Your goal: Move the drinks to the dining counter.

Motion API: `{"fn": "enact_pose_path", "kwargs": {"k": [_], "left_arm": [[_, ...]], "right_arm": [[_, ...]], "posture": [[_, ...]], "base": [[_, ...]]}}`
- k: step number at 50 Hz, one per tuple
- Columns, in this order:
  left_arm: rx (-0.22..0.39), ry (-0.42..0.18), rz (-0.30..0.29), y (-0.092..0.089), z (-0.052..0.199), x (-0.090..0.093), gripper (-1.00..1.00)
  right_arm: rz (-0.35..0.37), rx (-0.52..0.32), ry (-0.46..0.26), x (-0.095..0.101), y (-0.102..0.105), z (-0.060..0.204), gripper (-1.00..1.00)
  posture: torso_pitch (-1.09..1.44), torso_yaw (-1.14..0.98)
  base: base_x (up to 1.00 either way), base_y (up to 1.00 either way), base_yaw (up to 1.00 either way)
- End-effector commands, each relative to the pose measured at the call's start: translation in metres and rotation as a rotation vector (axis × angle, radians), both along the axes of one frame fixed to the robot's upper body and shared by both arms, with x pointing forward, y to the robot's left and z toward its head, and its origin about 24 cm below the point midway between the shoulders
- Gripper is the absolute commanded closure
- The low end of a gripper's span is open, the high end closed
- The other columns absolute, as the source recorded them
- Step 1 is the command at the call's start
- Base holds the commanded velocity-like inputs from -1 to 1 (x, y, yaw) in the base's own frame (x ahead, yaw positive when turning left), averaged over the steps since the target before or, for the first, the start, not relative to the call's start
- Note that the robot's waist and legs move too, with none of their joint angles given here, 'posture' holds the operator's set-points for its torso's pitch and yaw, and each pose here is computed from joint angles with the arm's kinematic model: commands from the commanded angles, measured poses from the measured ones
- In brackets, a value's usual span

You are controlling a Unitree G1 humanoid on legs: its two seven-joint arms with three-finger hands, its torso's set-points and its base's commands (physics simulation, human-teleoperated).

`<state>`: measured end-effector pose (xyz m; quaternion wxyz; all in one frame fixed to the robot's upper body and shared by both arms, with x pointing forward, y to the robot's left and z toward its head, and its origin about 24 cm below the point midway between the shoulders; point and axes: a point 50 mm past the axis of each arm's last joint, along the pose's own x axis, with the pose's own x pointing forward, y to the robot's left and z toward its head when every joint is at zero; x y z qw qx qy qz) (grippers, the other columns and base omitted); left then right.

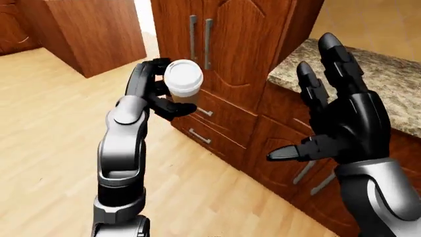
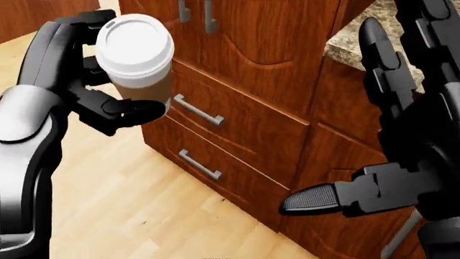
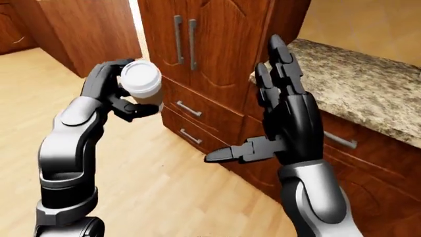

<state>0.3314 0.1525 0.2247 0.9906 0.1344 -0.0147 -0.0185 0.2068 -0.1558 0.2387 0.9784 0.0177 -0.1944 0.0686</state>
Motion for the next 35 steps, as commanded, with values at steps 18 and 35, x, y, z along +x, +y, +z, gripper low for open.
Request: {"fn": "enact_pose_path", "kwargs": {"k": [18,35], "left_arm": [[-0.042,-0.088,-0.044,-0.003,0.017,-0.029,1.00],[-0.051,-0.080,-0.045,-0.002,0.009,-0.032,1.00]], "right_arm": [[-0.084,0.018,-0.001,0.008,-0.007,-0.009,-1.00],[-0.090,0.014,0.012,0.006,-0.007,-0.014,-1.00]], "posture": [[0.00,0.00],[0.00,0.00]], "base": [[-0.08,0.00,1.00],[0.00,0.00,1.00]]}}
